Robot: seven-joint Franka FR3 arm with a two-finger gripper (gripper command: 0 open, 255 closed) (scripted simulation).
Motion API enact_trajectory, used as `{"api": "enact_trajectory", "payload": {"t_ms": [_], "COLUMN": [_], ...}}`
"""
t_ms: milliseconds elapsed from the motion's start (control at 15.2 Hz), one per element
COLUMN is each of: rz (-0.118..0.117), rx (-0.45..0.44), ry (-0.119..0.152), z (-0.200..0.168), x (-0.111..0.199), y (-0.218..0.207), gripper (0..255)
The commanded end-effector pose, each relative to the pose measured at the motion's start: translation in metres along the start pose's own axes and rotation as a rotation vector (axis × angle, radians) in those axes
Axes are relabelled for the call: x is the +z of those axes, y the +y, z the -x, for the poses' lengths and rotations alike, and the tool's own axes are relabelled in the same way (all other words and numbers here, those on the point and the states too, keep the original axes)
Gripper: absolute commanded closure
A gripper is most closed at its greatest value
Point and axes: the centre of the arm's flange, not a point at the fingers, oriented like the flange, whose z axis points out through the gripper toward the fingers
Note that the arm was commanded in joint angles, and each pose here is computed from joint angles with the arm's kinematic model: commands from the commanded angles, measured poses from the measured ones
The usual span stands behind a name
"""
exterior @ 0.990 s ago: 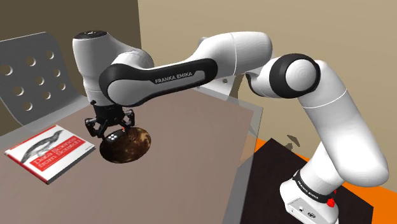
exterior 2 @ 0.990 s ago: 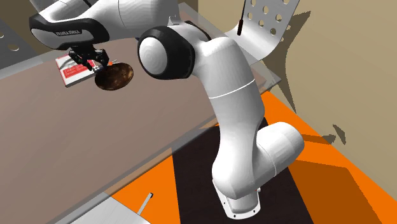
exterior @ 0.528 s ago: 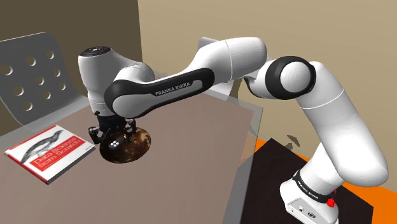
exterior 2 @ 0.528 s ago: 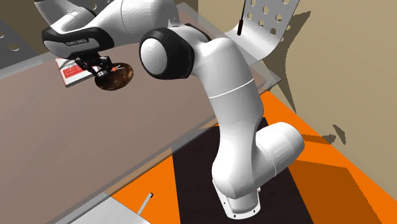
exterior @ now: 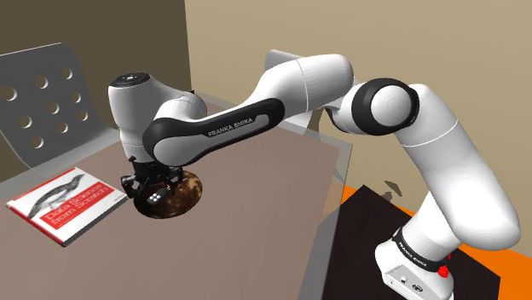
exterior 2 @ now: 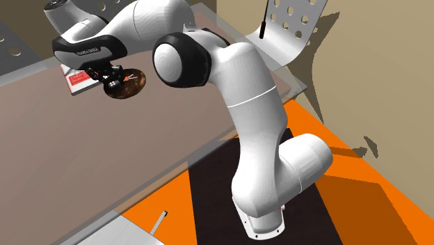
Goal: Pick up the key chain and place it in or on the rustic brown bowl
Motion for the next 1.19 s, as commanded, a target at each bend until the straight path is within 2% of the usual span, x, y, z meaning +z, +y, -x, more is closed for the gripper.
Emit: {"api": "enact_trajectory", "payload": {"t_ms": [0, 66, 132, 462, 726, 1122], "rz": [0.0, 0.0, 0.0, 0.0, 0.0, 0.0], "rx": [0.0, 0.0, 0.0, 0.0, 0.0, 0.0], "ry": [0.0, 0.0, 0.0, 0.0, 0.0, 0.0], "z": [0.0, 0.0, 0.0, 0.0, 0.0, 0.0], "x": [0.0, 0.0, 0.0, 0.0, -0.05, -0.05], "y": [0.0, 0.0, 0.0, 0.0, 0.0, 0.0], "gripper": [255, 255, 0, 0, 0, 0]}}
